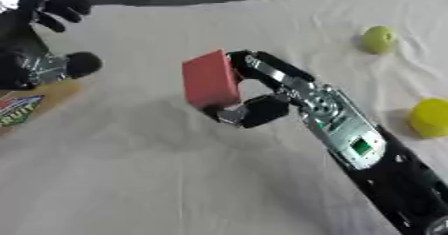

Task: Pick up the objects with one hand, pass them to the other hand, and then place them into the box on the other side of the table.

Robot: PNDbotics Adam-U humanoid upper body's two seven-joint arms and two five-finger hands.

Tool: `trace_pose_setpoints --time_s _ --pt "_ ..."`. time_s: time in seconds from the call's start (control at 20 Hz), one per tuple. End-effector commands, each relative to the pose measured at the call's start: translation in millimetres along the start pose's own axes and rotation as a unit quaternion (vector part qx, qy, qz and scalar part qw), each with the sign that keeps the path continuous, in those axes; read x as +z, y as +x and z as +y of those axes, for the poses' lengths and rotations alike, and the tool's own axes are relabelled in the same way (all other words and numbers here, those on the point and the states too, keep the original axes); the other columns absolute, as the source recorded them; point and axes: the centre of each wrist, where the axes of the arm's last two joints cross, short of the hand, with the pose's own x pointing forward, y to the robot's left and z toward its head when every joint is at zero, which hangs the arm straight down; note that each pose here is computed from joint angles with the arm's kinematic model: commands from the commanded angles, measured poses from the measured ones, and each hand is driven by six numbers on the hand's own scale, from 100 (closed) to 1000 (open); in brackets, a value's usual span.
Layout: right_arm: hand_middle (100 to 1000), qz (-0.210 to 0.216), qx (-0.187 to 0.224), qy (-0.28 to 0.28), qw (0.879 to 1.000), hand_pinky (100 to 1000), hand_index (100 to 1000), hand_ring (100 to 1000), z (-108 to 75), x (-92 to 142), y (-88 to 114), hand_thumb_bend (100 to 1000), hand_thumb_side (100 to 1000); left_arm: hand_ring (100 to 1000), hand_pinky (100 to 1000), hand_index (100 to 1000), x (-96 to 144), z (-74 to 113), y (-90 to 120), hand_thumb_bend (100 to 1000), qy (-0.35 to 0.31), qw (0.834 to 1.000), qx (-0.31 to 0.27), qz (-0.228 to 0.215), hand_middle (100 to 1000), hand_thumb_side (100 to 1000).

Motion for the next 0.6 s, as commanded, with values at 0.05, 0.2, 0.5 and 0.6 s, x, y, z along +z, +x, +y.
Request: trace_pose_setpoints --time_s 0.05,0.2,0.5,0.6 --pt "433 -0.013 0.012 -0.002 1.0 677 552 477 -2.1 -4 7 100 217 814 790 859 -4 5.6 15 629 -0.022 0.999 -0.027 -0.015 779 616" --pt "433 -0.014 0.013 -0.003 1.0 677 551 477 -0.8 -6 8 100 216 811 789 858 -7 9.7 28 629 -0.036 0.998 -0.033 -0.04 776 608" --pt "433 -0.02 0.013 -0.003 1.0 676 551 477 2.3 -9 13 100 212 819 794 863 -15 12.2 45 637 -0.07 0.995 -0.037 -0.062 786 596" --pt "433 -0.023 0.013 -0.002 1.0 675 551 477 3.5 -11 16 100 209 825 799 866 -18 10.9 48 640 -0.074 0.994 -0.047 -0.058 792 589"
